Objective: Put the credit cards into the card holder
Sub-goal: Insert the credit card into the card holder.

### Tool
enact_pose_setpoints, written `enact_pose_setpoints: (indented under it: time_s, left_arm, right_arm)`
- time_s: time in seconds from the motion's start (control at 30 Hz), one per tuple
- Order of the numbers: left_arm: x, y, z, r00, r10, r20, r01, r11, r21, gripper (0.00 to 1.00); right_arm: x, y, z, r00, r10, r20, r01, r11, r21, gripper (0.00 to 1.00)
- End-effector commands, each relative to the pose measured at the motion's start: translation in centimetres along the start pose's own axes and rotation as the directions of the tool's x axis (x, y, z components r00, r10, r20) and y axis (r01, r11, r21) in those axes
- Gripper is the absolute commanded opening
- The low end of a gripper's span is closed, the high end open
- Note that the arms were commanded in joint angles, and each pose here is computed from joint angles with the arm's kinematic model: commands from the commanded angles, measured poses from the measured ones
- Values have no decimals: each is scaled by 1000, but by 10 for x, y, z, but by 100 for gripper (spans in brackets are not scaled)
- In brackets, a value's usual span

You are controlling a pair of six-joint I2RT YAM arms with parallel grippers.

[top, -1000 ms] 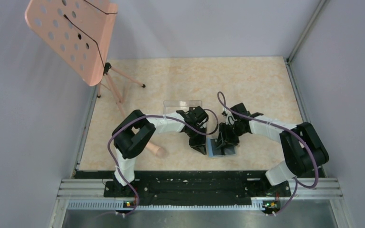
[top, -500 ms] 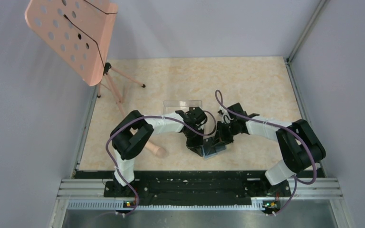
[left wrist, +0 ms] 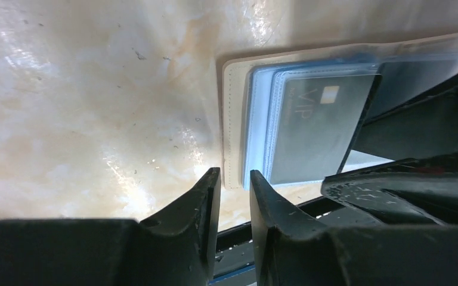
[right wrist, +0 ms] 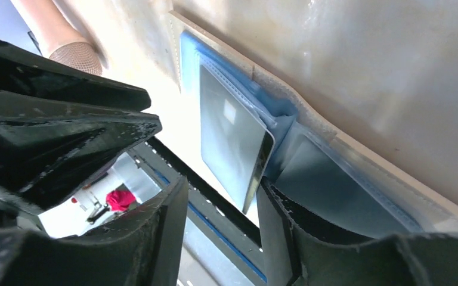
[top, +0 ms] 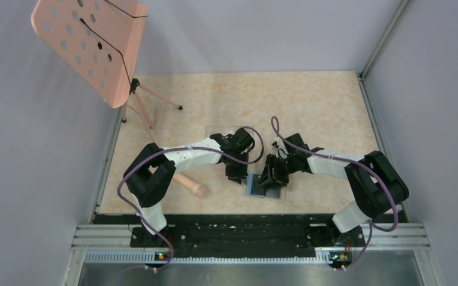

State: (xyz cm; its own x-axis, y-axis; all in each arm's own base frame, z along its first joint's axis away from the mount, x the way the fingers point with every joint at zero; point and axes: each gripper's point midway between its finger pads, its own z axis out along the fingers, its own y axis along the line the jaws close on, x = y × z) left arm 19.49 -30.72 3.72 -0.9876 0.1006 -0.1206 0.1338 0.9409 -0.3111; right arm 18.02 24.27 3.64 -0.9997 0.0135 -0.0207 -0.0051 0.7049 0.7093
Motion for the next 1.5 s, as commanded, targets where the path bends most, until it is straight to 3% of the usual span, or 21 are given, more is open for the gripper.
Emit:
enact_pose_setpoints:
  time_s: [0.0,0.2,0.37,0.47,0.77,0.9,1.23,1.47]
  left_arm:
    - [-12,-9,-21,998,0,67,-3,999,48,32]
    - [-11,-28,-23,998,-13,63,3,988,156,36]
    - [-11,-42,-20,998,-33,53,19,970,244,36]
    - [-11,-45,-16,998,-38,43,25,965,260,36]
    - [-13,-43,1,997,-72,15,65,956,285,38]
    - [-11,-36,10,998,-69,4,66,966,249,39]
    - [-10,-23,19,999,-39,-5,39,987,154,44]
    - [-12,-43,17,1000,-14,-8,16,970,242,42]
  right_arm:
    - [-1,22,-5,1000,-15,18,16,997,-70,51]
    - [0,12,-14,998,-60,27,59,998,21,64]
    - [-6,15,-24,993,-107,48,104,993,62,65]
    - [-6,14,-20,993,-109,35,107,993,54,57]
    - [-3,-5,-9,995,-103,-2,103,989,106,14]
    - [1,-16,-2,996,-91,-19,93,988,124,3]
    - [7,-31,8,996,-72,-54,79,986,145,0]
    - [8,-33,10,995,-68,-67,77,987,142,0]
